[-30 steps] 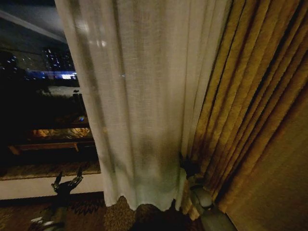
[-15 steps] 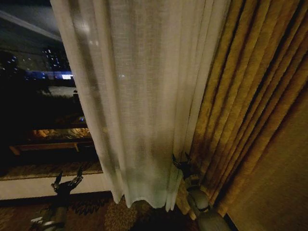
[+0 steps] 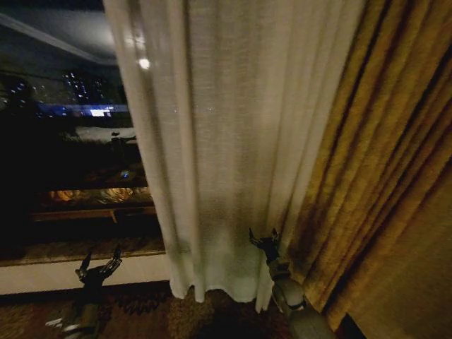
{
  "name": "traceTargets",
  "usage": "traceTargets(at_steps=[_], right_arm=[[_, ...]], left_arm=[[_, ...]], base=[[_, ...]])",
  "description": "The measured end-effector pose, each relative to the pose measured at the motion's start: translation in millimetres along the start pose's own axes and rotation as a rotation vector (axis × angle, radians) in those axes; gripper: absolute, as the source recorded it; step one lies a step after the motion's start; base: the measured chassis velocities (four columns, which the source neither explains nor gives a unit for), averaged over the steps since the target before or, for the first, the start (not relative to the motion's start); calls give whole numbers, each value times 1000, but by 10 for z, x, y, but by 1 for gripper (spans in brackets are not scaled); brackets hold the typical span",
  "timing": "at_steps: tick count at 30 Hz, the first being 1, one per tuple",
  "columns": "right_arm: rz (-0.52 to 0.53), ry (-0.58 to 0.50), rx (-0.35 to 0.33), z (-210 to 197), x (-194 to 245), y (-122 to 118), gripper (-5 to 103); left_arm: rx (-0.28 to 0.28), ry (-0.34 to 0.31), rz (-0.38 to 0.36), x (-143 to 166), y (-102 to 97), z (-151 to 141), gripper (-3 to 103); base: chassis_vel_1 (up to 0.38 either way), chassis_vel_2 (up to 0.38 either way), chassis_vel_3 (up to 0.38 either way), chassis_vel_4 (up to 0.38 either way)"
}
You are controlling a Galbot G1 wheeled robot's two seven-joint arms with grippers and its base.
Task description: Open the curtains by pulling them apart, changing their state from closed to fully open.
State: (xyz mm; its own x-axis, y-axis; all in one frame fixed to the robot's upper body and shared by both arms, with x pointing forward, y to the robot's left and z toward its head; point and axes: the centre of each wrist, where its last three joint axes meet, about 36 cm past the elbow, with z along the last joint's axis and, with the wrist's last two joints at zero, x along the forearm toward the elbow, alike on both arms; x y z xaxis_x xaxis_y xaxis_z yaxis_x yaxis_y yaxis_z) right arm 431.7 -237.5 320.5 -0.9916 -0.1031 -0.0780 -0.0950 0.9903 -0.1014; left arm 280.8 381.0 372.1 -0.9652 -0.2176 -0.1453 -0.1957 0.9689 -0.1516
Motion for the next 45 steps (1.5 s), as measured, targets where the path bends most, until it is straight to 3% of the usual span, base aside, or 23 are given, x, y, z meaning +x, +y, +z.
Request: traceTargets(at_steps=[25,36,45], right_arm=[[-25,-22,-25,21,-23,61,100],[-56,-43,-15,23,-18,85,100],[-99,-47,15,-16,-130,241,100]], left_arm=[[0,0,0,0,0,0,100],[0,0,0,0,0,0,100],[0,0,0,0,-1,1,100]], base=[[352,346,-353,-346],[93,75,-81,-72],[-28,-26,36,22]])
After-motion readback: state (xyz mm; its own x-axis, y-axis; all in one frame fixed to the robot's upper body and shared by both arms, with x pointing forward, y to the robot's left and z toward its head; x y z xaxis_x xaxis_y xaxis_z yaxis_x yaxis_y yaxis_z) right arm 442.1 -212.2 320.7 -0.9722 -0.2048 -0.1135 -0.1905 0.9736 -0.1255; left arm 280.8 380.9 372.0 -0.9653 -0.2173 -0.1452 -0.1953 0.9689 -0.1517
